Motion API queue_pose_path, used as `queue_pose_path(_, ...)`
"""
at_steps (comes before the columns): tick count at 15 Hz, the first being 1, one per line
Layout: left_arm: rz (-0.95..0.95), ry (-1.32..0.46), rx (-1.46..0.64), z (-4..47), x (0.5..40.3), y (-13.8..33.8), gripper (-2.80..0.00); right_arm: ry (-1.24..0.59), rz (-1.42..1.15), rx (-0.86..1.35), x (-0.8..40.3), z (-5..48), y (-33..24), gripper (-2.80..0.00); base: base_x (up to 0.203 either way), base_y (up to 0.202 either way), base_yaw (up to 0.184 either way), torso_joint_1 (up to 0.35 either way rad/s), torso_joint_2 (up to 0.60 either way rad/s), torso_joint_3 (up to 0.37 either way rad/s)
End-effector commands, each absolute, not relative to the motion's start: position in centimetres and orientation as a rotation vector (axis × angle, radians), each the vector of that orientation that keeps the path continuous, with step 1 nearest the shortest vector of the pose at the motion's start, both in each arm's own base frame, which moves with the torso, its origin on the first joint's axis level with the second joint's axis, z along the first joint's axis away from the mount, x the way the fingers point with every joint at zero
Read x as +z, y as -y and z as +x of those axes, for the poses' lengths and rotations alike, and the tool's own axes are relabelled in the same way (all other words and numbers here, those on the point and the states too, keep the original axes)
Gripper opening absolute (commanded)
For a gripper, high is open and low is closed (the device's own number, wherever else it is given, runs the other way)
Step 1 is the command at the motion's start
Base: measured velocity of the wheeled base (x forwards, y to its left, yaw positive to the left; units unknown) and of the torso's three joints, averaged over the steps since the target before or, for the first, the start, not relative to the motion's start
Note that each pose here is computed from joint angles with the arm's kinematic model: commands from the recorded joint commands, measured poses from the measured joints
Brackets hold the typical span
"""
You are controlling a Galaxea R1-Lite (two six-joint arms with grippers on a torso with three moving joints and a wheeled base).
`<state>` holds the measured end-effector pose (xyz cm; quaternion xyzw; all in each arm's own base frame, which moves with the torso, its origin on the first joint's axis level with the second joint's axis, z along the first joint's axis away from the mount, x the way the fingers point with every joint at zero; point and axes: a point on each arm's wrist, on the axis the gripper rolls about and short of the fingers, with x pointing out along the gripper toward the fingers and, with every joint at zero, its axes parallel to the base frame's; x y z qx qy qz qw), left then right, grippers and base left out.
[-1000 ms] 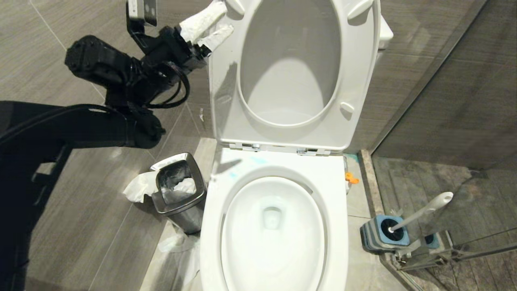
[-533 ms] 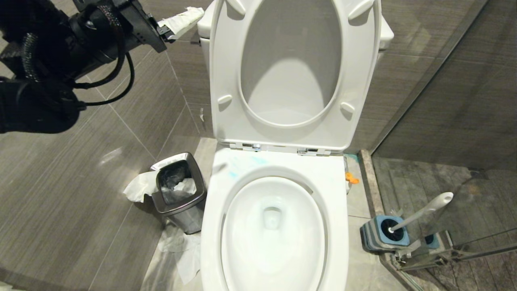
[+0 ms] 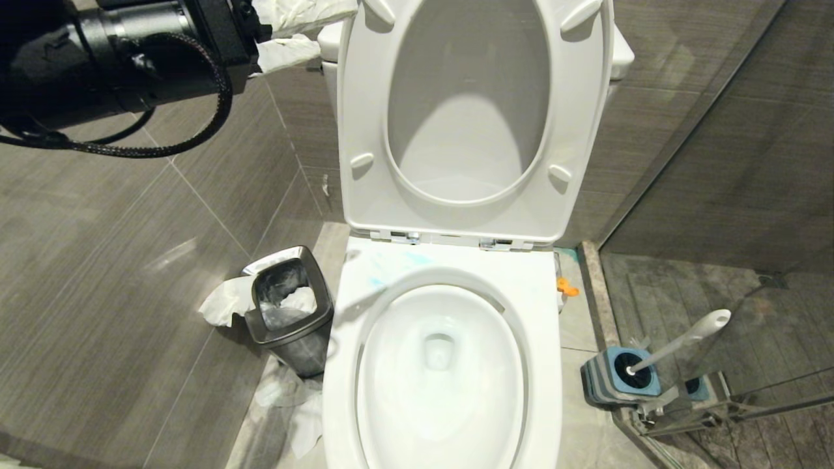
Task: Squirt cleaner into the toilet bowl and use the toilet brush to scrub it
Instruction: Pour in the cleaning agent
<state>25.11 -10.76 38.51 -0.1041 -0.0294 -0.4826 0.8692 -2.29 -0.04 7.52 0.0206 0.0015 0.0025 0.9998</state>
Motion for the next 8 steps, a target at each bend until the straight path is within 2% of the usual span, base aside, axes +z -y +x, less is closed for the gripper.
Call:
queue_pose_path(1,-0.127,0.166,-0.915,22.4,40.2,9.8,0.00,-0.004,0.041,0.005,7.5,-2.3,0.0,-2.80,0.000,0.000,0.000,0.000,0.00,0.000)
queue_pose_path(8,-0.076,0.294,-0.717,19.0,42.0,8.4,0.00,-0.005,0.041,0.004,7.5,-2.3,0.0,-2.80,0.000,0.000,0.000,0.000,0.00,0.000)
